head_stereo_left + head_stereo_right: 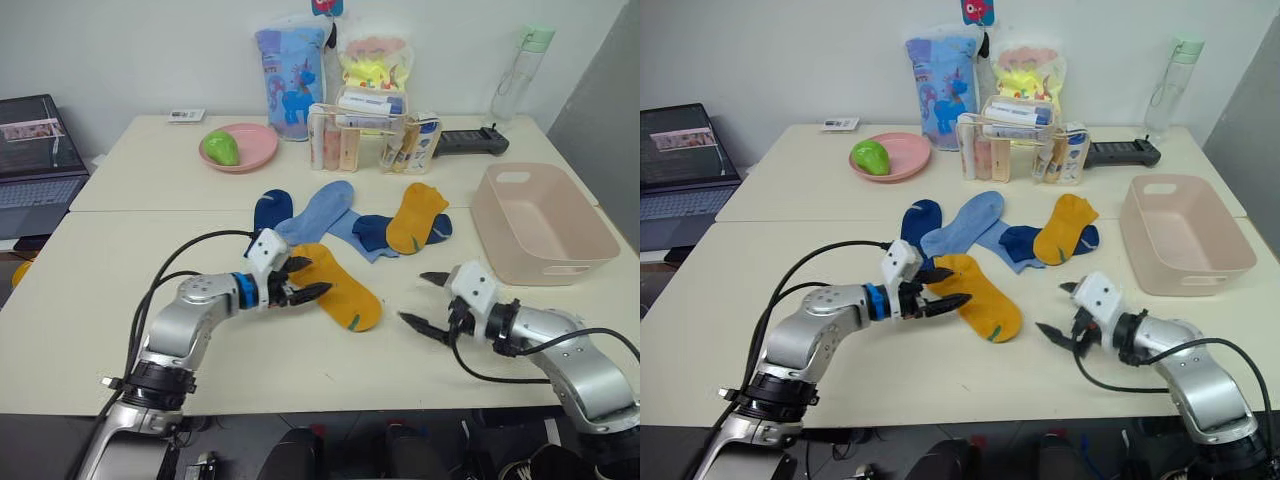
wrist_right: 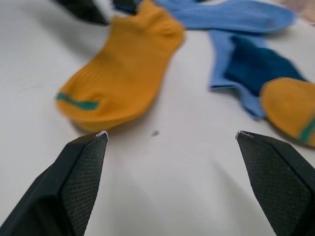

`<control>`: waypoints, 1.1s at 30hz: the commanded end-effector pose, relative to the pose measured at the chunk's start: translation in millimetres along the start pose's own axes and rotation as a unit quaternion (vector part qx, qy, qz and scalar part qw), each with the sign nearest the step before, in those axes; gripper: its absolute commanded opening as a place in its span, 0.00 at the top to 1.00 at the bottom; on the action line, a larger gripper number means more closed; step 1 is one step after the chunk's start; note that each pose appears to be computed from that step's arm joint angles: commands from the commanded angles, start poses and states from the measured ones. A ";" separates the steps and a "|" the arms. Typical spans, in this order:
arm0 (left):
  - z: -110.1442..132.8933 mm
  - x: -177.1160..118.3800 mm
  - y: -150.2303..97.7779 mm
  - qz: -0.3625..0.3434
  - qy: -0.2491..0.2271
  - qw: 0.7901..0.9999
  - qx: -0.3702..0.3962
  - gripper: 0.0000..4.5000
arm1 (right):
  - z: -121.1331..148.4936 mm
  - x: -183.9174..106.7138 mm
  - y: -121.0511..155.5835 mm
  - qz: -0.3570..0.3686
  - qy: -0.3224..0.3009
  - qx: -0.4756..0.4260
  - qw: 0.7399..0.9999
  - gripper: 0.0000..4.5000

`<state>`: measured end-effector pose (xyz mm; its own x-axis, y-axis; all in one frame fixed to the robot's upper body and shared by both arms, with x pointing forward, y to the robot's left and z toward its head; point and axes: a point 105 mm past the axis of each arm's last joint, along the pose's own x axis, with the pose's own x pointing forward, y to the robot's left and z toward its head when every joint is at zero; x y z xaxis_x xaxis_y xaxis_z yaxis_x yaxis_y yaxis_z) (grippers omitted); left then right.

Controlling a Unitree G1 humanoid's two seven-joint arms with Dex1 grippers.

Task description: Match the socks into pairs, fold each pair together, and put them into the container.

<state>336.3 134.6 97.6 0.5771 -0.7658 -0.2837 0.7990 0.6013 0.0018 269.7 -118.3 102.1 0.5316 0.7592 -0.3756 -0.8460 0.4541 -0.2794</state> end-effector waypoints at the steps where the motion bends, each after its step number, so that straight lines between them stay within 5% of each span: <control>1: -2.2 -2.2 8.2 0.030 -0.010 0.999 0.014 0.19 | 7.4 11.0 4.8 0.042 -0.002 -0.059 0.997 0.00; 8: -1.8 -8.0 4.8 0.035 -0.022 0.999 0.006 0.19 | 9.2 35.9 10.1 0.098 0.001 -0.125 0.987 0.00; 11: -0.9 -15.3 7.5 0.041 -0.020 0.999 0.008 0.18 | 10.2 43.6 8.5 0.108 -0.001 -0.141 0.984 0.13; 22: -0.5 -23.3 12.4 0.052 -0.013 0.999 0.010 0.18 | 12.9 35.3 2.1 0.114 -0.019 -0.157 0.981 0.99; 33: 1.8 11.6 2.6 0.010 -0.013 1.000 0.004 0.18 | -11.8 -17.3 -4.3 0.124 0.028 -0.230 0.965 0.99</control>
<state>342.4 134.3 86.6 0.6044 -0.7415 -0.2913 0.7722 0.6352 -0.0145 266.2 -136.9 87.8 0.3229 0.7695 -0.5510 -0.8657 0.0049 -0.5005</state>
